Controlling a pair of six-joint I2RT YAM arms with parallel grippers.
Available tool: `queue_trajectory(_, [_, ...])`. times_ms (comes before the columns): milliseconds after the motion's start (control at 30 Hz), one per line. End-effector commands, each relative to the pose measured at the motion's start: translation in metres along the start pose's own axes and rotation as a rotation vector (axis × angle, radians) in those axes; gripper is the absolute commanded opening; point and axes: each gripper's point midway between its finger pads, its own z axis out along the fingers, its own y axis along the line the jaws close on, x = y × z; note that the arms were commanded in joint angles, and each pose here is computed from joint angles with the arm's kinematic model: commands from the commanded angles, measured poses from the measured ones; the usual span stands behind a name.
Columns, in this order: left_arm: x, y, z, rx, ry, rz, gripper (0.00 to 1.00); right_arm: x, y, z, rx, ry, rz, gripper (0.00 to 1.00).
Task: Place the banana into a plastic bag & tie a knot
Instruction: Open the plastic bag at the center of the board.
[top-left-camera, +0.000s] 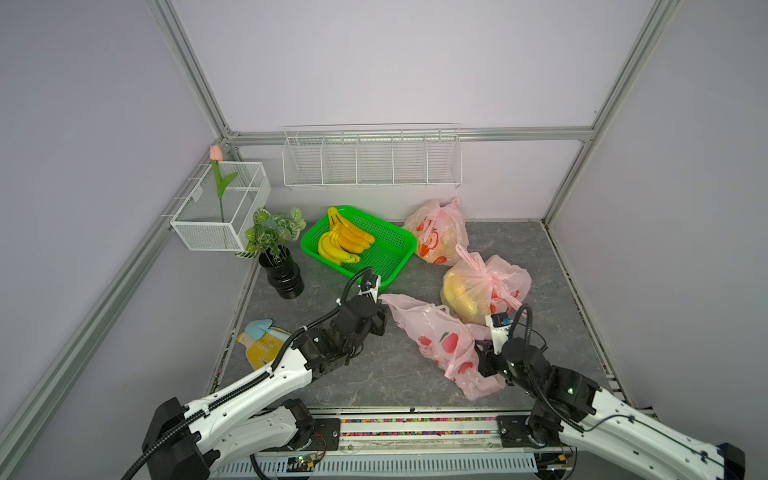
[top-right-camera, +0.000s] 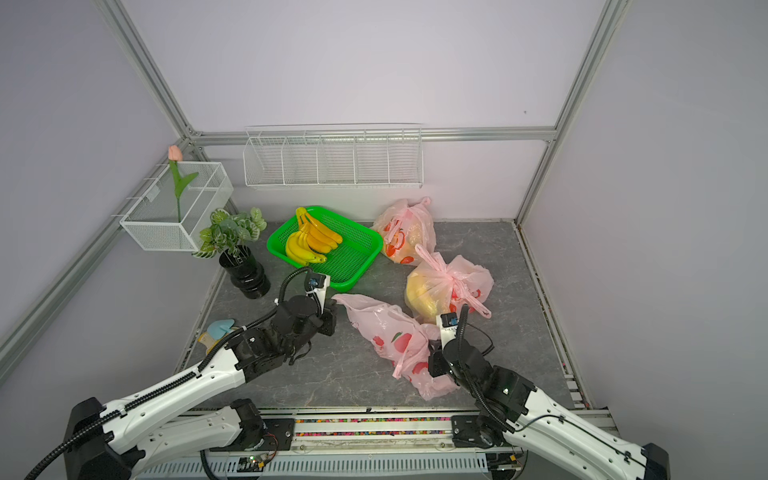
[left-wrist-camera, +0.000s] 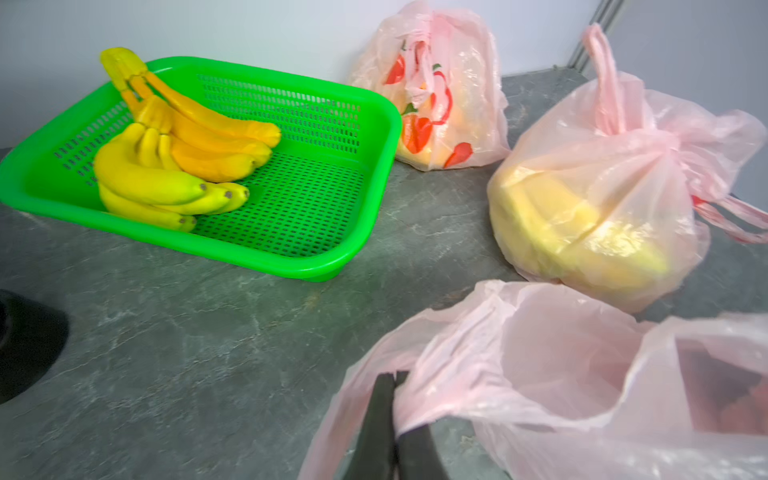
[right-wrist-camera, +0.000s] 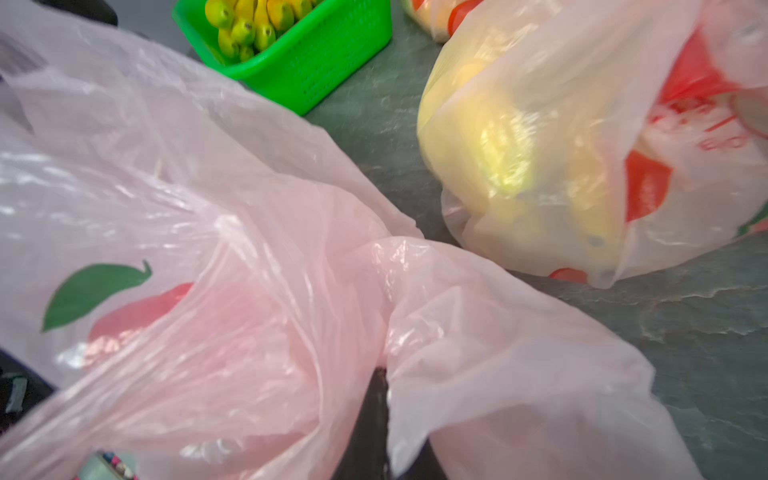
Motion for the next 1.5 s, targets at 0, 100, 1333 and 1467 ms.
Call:
queue_trajectory(0, [-0.008, 0.003, 0.001, -0.014, 0.006, 0.015, 0.0, -0.002, 0.021, 0.0, -0.059, 0.035, -0.072, 0.19])
queue_trajectory(100, [-0.011, 0.002, 0.0, -0.008, -0.001, 0.008, 0.0, -0.013, 0.03, -0.014, -0.09, 0.018, -0.11, 0.4])
queue_trajectory(1333, [-0.009, -0.025, 0.007, 0.12, 0.022, 0.027, 0.0, -0.091, 0.138, -0.03, -0.25, 0.139, -0.112, 0.99])
queue_trajectory(1467, [-0.015, -0.014, 0.006, 0.06, 0.003, -0.035, 0.0, -0.069, 0.137, -0.013, -0.091, 0.174, -0.136, 0.95])
